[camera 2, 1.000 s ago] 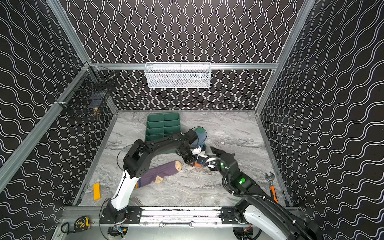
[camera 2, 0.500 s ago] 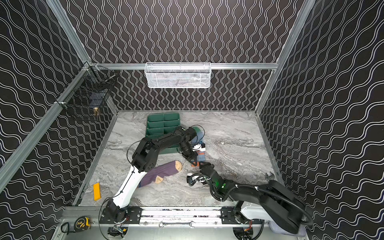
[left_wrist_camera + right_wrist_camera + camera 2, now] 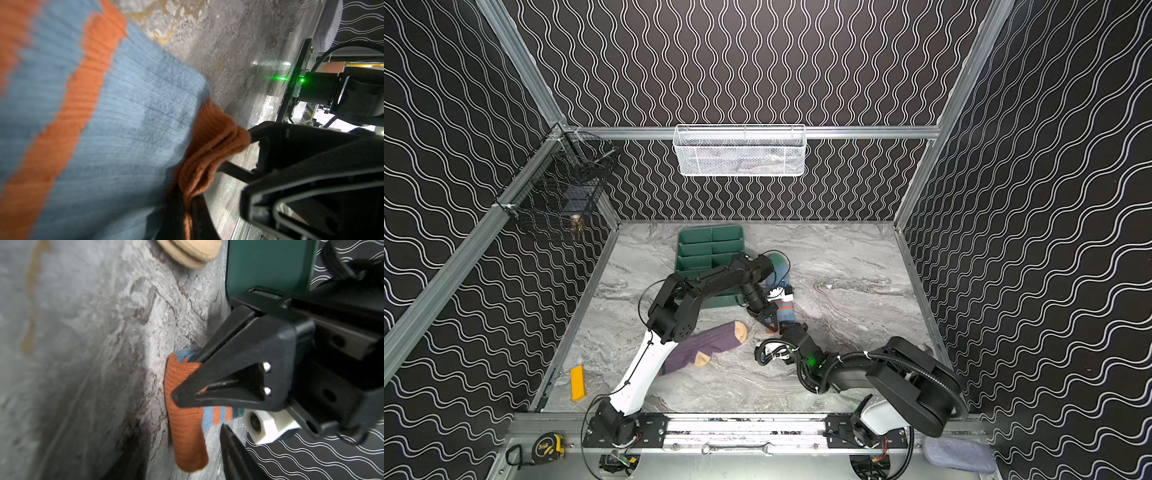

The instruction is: Roll the socks

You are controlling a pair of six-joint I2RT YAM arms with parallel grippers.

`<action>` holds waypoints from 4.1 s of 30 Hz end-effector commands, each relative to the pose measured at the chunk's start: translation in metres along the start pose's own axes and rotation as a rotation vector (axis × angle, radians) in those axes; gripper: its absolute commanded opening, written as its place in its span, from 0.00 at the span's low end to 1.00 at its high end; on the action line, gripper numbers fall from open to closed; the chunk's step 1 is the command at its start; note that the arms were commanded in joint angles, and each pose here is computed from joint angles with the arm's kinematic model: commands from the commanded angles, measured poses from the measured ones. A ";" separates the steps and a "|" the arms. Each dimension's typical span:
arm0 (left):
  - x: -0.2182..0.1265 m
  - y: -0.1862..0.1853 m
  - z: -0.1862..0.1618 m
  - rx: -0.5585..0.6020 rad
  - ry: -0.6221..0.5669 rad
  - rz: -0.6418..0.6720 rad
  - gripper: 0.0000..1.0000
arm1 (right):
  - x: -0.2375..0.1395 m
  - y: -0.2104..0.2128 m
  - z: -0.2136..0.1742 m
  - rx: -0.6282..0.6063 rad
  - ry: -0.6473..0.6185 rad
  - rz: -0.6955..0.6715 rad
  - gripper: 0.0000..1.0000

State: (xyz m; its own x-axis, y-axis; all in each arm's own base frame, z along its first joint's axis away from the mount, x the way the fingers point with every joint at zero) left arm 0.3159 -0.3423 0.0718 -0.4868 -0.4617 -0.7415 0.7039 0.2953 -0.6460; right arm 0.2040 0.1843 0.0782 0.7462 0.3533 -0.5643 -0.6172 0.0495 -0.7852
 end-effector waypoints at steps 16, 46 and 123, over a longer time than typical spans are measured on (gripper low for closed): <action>-0.003 0.006 -0.011 0.046 0.111 0.205 0.04 | 0.007 0.041 -0.013 0.033 0.089 0.312 0.00; -0.237 -0.139 -0.024 0.423 -0.534 1.285 0.59 | -0.037 0.016 0.012 0.353 0.108 0.909 0.00; 0.058 -0.078 -0.109 0.861 0.179 0.691 0.00 | 0.053 -0.070 -0.017 0.706 0.139 0.811 1.00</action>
State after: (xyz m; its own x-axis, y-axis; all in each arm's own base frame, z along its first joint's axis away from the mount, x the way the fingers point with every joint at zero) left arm 0.2052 -0.3311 0.0833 0.3430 -0.4329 -0.8336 0.8562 -0.2209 0.4670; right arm 0.2684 0.1879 0.0963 -0.1359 0.4688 -0.8728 -0.8935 0.3226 0.3124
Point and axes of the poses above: each gripper's point midway between its finger pads, its own x axis out along the fingers, its own y axis along the line the jaws close on, z = x × y, the point moved 8 cm from there along -x, back along the fingers, and after that the axes turned 9 degrees about x, right-handed, at the moved point
